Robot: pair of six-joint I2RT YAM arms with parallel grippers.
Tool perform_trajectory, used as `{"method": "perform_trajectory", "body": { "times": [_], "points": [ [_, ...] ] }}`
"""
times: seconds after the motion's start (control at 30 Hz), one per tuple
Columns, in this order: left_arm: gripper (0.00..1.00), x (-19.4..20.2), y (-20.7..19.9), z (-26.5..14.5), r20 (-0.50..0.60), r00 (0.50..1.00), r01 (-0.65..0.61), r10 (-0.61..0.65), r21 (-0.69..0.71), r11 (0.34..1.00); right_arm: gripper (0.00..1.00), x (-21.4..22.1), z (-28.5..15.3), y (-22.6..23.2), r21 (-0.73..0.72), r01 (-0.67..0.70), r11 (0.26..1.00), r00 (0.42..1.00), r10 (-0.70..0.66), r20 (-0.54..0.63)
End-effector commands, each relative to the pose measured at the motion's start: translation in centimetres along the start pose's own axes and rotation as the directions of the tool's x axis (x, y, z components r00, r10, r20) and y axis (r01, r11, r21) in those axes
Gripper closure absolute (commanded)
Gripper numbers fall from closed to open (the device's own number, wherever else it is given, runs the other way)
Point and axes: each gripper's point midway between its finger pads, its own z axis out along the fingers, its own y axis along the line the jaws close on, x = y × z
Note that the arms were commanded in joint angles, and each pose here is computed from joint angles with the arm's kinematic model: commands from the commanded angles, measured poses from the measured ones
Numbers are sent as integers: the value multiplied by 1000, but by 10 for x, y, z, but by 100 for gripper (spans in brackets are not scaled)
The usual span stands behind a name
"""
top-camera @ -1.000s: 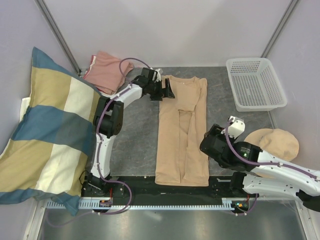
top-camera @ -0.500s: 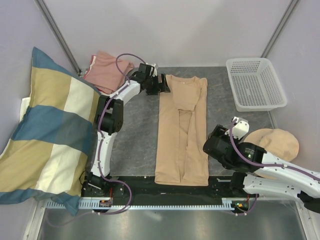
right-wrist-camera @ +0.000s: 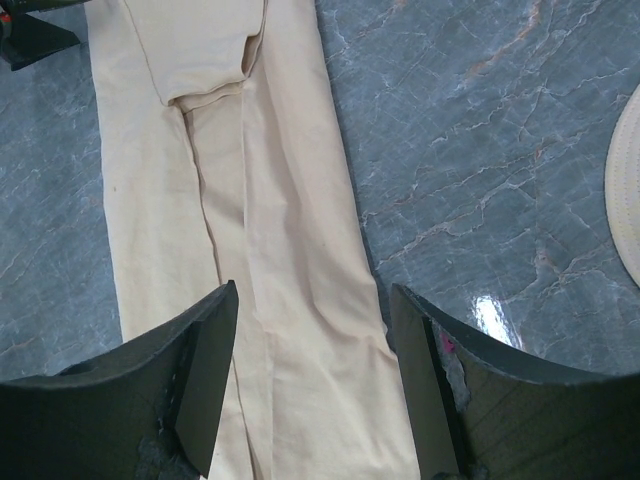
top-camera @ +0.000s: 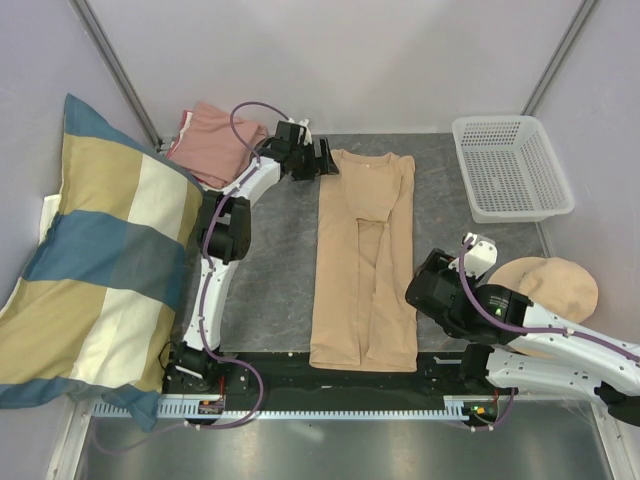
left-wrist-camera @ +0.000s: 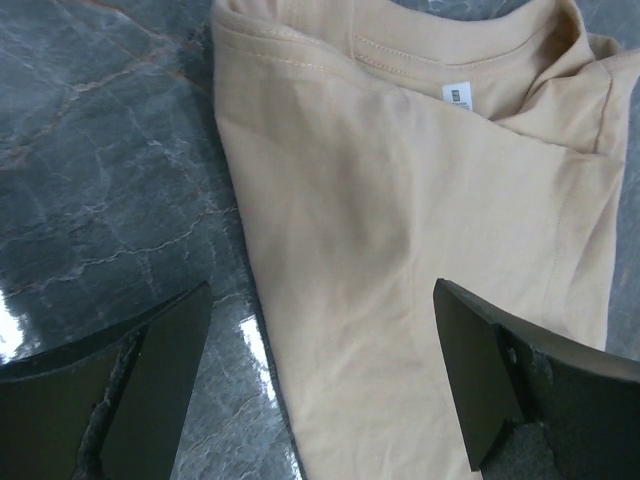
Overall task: Fold and stack the t-shirts
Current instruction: Rotate the tshirt 90 degrees
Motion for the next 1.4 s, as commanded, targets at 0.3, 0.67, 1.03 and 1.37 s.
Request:
{"method": "perform_trajectory", "body": {
  "times": [0.3, 0.67, 1.03, 1.37],
  "points": [
    [28, 5, 15, 16, -14, 1000, -18, 17, -21, 1000, 29, -11, -4, 8, -27, -45, 999, 999, 45, 16],
    [98, -3, 14, 25, 11, 996, 84, -84, 26, 996, 29, -10, -5, 3, -28, -55, 998, 998, 56, 16],
    [98, -27, 67, 15, 87, 971, 228, -224, -37, 973, 29, -4, -3, 2, -19, -54, 998, 999, 54, 2],
    [80, -33, 78, 4, 90, 967, 241, -238, -23, 970, 28, 0, 0, 2, -6, -37, 999, 999, 37, -1]
  ]
}}
